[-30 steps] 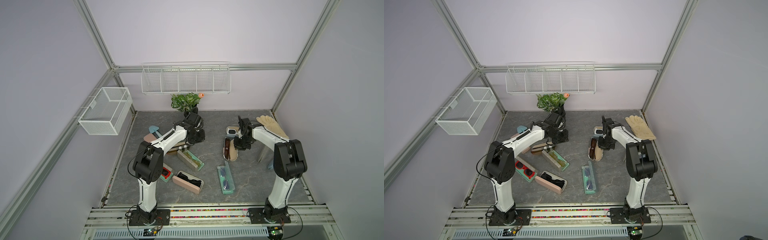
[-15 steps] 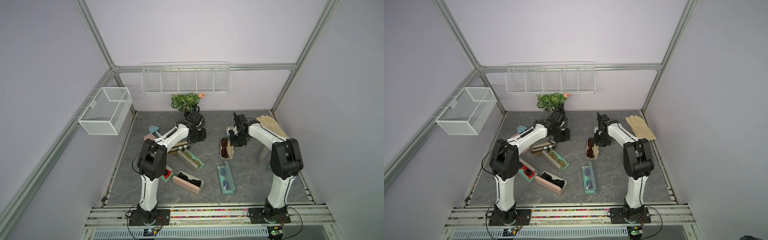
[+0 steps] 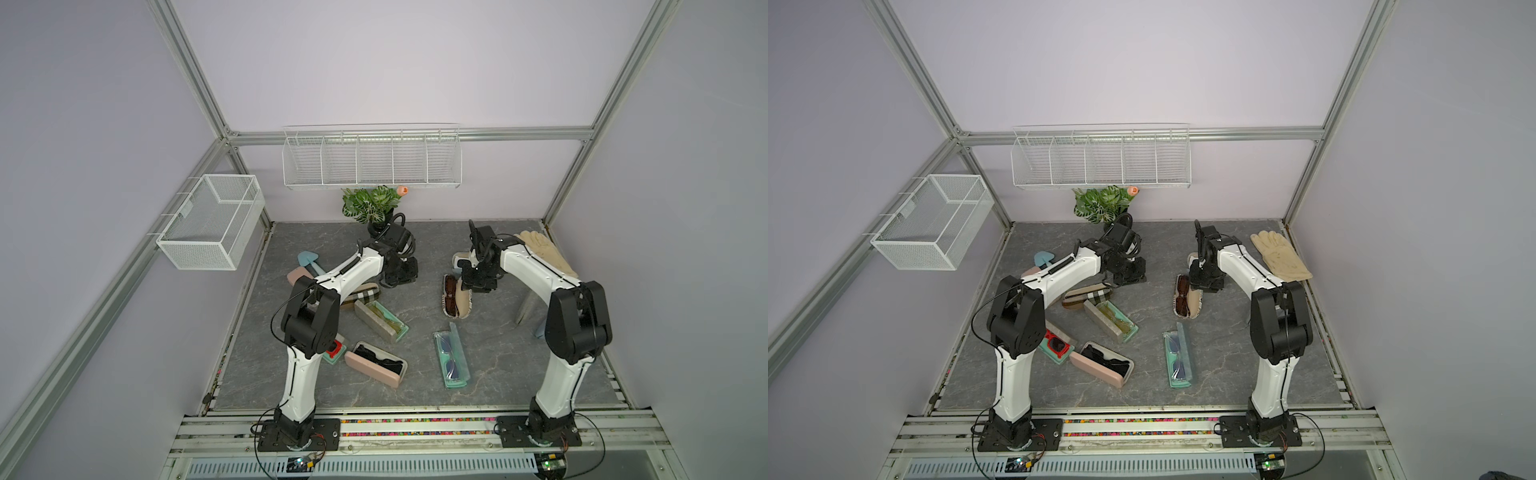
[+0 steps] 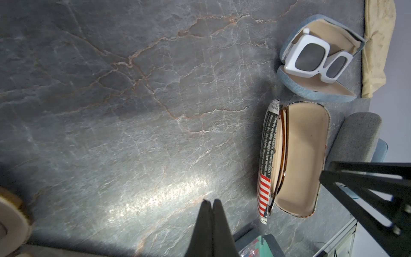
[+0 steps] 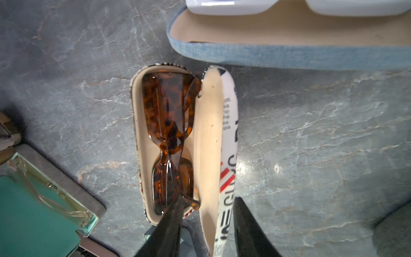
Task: Close the glasses case
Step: Move the glasses case to the center of the board, then close the glasses case at the center of the board.
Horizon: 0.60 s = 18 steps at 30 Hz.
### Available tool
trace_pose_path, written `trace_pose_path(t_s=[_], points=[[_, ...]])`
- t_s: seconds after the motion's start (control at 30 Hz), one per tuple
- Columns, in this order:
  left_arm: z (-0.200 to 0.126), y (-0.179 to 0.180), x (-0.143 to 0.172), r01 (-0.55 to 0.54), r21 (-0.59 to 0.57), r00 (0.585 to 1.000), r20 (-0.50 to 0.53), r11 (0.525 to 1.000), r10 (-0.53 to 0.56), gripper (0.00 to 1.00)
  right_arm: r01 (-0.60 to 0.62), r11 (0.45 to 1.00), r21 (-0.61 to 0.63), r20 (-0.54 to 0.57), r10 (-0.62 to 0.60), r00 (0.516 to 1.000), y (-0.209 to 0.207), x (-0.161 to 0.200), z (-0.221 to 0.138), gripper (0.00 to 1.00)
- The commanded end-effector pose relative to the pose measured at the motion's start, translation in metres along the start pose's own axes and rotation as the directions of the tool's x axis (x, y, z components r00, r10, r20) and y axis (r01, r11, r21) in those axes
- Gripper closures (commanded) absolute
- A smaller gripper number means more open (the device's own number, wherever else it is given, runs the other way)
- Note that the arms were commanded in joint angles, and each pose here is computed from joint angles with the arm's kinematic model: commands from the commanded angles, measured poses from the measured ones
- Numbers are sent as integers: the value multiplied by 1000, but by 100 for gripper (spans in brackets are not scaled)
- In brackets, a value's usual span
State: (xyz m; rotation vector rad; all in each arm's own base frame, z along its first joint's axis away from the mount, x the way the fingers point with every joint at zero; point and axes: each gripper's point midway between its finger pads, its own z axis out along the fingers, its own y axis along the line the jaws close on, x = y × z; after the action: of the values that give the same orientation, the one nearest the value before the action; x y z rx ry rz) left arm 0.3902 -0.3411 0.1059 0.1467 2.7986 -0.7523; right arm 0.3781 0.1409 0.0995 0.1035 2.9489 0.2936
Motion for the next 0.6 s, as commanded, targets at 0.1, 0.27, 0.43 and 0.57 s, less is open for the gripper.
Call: trace_pose_path(t_s=[0.1,0.27,0.43,0.57], points=[[8,-13,0,-26,18,999,-20,999,27,100,29,999,24,78,-30,996,-2,-1,-40,57],[14,-17,1,-24,24,999,-28,999,25,100,22,998,63,96,-28,995,-13,1,-44,75],[23,-22,2,-30,23,998,-50,999,31,100,10,996,83,81,-17,997,-26,10,-39,89],[32,-27,3,-37,11,997,-64,999,38,100,-7,997,72,70,2,998,-36,17,-30,91]])
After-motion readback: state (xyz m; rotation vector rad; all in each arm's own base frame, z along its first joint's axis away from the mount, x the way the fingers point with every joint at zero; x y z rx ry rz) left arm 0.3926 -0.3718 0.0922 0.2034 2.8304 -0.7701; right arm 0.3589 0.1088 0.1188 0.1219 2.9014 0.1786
